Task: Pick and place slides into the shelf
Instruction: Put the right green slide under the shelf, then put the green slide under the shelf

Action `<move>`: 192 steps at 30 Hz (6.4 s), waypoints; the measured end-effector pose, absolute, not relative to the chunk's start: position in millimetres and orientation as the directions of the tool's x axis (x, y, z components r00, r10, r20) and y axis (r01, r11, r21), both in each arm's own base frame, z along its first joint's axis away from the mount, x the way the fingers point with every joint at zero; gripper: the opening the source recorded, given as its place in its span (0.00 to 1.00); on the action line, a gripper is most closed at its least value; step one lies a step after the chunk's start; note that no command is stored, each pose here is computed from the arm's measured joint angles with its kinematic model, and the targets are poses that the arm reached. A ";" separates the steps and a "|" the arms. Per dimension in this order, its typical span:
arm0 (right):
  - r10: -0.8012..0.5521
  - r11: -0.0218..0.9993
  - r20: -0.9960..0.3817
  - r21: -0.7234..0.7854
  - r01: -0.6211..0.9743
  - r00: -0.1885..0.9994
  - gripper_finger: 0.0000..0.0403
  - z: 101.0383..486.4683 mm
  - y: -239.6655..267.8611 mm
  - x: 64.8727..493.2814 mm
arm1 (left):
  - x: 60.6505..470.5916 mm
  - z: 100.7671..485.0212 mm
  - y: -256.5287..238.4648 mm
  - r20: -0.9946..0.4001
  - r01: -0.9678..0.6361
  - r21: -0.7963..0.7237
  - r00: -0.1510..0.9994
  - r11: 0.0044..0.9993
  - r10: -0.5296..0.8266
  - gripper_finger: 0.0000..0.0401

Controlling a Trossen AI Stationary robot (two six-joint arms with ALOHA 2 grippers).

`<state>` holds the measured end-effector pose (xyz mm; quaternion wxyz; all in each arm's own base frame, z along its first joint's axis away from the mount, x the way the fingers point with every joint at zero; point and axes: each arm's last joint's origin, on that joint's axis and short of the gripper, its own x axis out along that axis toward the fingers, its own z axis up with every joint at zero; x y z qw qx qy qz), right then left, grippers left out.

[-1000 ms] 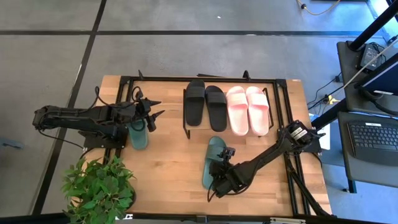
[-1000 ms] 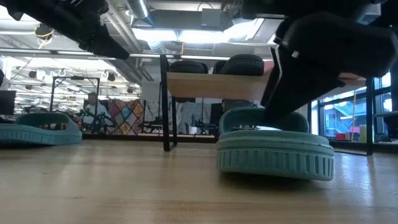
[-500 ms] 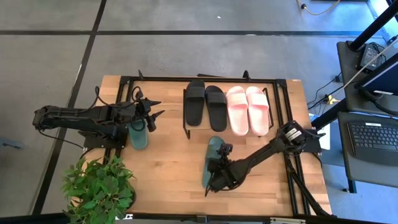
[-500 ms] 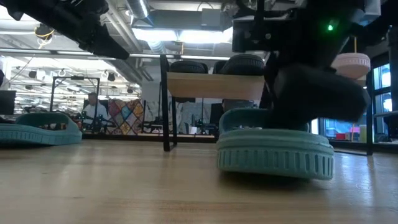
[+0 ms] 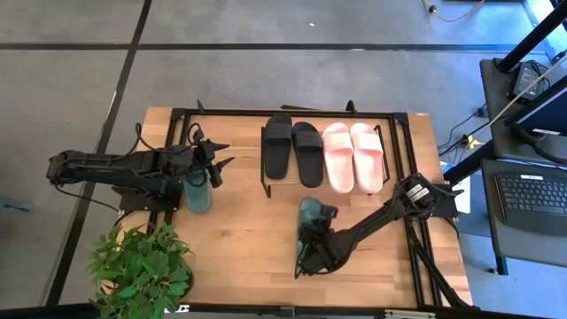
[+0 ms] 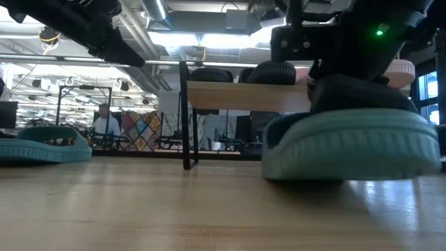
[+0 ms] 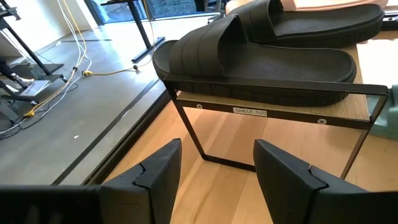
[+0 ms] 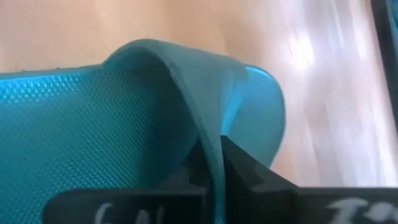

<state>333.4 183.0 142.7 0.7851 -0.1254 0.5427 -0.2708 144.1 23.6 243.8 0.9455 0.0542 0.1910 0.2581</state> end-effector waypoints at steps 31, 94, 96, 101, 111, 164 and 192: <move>-0.873 0.486 -0.468 -0.815 0.317 0.136 0.03 115.1 163.7 238.1 | 143.9 243.2 23.7 -0.339 -0.466 0.205 0.791 0.861 0.509 0.48; -0.438 0.878 -0.849 -0.332 0.345 0.295 0.56 207.2 250.4 301.5 | 140.1 235.1 23.4 -0.416 -0.452 0.228 0.756 0.862 0.506 0.48; -0.327 0.909 -0.884 -0.197 0.369 0.334 0.56 215.4 259.8 309.2 | 140.1 234.8 23.4 -0.418 -0.459 0.215 0.754 0.862 0.506 0.48; -0.158 0.934 -0.925 -0.026 0.357 0.347 0.56 211.1 269.9 315.9 | 140.0 234.9 23.4 -0.418 -0.459 0.213 0.755 0.862 0.506 0.48; -0.162 0.882 -0.964 -0.047 0.470 0.208 0.56 178.1 268.3 294.5 | 140.1 234.8 23.4 -0.419 -0.459 0.213 0.754 0.862 0.506 0.48; -0.612 0.633 -0.784 -0.564 0.530 -0.103 0.56 111.4 175.1 256.4 | 140.0 234.6 23.3 -0.421 -0.459 0.214 0.754 0.862 0.505 0.48; -0.551 0.716 -0.820 -0.369 0.593 0.155 0.56 231.0 200.8 246.2 | 139.6 234.2 23.4 -0.425 -0.458 0.217 0.751 0.862 0.506 0.48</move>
